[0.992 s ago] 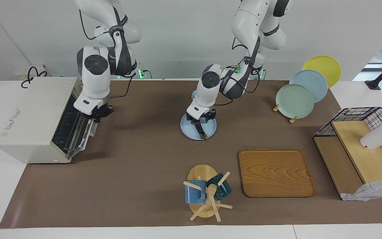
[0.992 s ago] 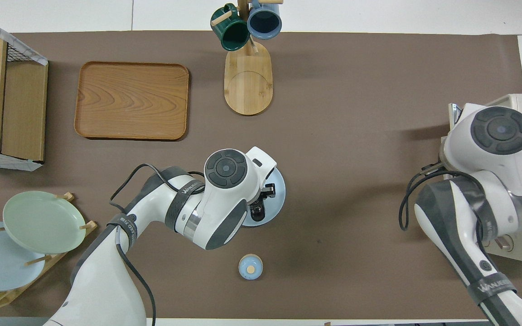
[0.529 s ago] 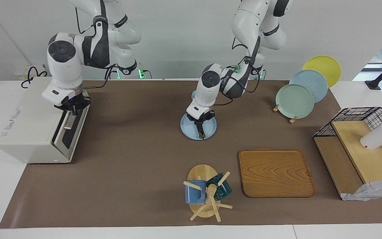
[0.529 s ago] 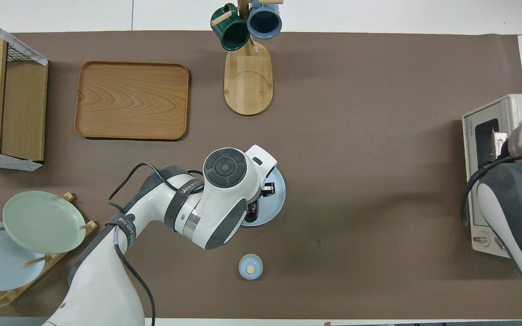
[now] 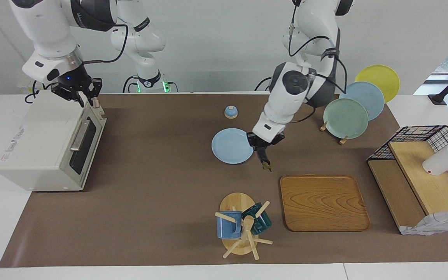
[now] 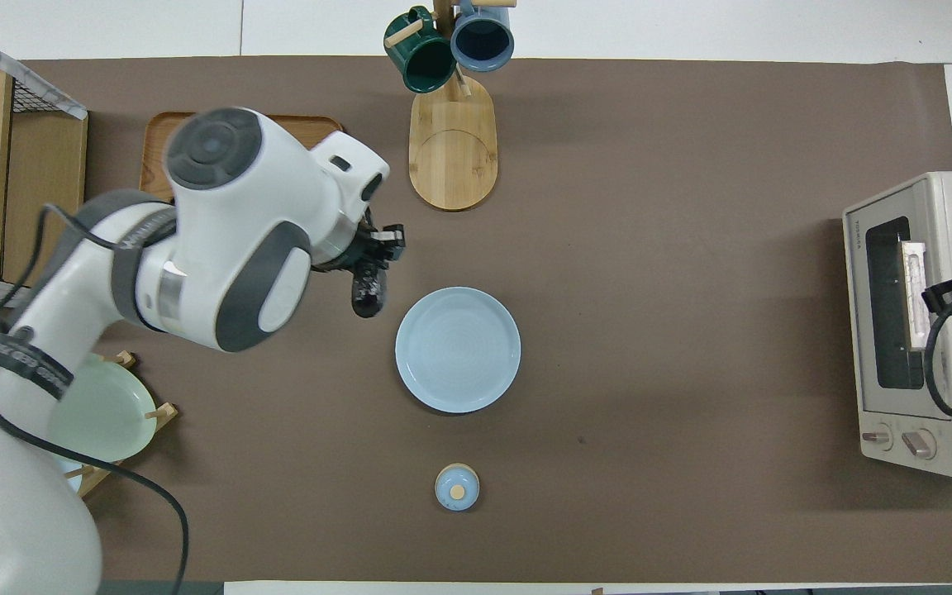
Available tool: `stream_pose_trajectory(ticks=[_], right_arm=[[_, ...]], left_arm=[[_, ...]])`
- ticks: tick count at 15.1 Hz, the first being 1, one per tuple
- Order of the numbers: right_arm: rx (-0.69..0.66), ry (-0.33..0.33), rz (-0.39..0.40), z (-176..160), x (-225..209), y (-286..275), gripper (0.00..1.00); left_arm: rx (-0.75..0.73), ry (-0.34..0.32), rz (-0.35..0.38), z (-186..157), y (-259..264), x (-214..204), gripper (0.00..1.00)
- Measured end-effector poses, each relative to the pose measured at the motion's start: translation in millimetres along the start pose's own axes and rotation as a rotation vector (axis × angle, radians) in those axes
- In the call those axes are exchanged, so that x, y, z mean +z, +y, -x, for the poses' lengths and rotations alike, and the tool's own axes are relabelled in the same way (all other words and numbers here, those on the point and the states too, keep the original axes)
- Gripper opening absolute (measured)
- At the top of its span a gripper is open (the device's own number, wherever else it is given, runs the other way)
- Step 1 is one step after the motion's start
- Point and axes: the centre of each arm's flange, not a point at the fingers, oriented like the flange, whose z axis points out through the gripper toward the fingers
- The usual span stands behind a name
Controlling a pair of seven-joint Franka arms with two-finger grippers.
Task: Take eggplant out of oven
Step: 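Carry the eggplant with the left gripper over the wooden tray, then release the eggplant onto the wooden tray and lift the left gripper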
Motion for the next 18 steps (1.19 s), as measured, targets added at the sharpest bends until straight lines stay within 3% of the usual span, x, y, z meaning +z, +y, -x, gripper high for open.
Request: stream_pose_trajectory(ticks=[1,8,12,18], right_arm=[[0.0,0.005,-0.009,-2,-3,0,0.29],[0.042,-0.036,-0.021,-23,3,-29,0.99],[0.074,-0.056,-0.024,-28,5,-30,1.0],[0.142,-0.048,-0.026,-23,1,-9,1.0]], left_arm=[[-0.004,0.014,0.006,-19,-26,-10,0.36],[-0.048,0.018,-0.001,-115,-175,14,0.36],[-0.065,0.059,0.004,-157,-197,55,0.36],[-0.037,0.085,-0.045,-165,-199,74,0.36]])
